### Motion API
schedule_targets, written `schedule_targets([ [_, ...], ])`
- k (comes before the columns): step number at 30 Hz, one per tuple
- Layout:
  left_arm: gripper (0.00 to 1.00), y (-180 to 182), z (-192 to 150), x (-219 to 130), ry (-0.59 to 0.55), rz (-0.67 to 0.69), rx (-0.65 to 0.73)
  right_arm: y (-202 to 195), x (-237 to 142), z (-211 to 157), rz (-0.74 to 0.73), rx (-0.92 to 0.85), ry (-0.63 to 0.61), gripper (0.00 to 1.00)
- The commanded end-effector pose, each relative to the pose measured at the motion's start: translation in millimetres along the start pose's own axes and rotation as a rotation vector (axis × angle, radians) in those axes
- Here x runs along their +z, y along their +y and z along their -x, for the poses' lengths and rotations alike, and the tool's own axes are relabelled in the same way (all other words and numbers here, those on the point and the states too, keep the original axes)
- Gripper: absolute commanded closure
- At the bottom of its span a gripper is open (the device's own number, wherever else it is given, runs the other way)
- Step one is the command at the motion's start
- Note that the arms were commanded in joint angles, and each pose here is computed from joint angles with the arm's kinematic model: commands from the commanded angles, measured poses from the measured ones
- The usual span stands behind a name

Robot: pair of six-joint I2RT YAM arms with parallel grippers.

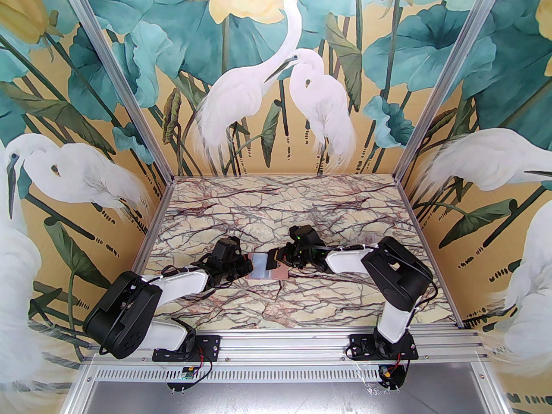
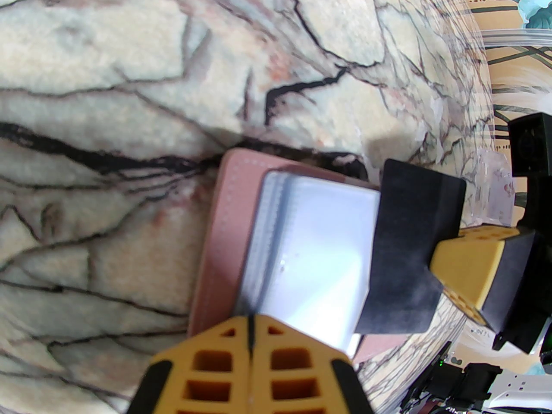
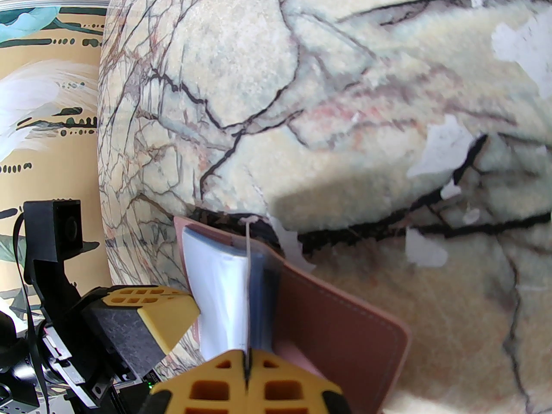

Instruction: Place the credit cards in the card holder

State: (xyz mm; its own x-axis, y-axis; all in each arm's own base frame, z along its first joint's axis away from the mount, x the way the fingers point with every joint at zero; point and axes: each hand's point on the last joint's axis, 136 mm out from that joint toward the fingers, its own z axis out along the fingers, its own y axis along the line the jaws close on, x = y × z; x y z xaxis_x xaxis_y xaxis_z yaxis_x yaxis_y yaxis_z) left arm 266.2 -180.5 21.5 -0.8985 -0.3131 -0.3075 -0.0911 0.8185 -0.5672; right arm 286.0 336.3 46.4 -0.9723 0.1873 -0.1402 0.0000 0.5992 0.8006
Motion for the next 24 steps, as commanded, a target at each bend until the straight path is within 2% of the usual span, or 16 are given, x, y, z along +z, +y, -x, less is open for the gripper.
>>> schedule_targets([
  [1,0.93,26.4,-14.3,5.9,0.041,0.087,-0.028,-1.9,7.5,-6.4,0.001,0.006,0.015,1.00],
  [24,0.93,27.1,-15.3,4.5,0.038,0.086,-0.029,-13.9,7.2,-26.7,-0.023,0.038,0.045,1.00],
])
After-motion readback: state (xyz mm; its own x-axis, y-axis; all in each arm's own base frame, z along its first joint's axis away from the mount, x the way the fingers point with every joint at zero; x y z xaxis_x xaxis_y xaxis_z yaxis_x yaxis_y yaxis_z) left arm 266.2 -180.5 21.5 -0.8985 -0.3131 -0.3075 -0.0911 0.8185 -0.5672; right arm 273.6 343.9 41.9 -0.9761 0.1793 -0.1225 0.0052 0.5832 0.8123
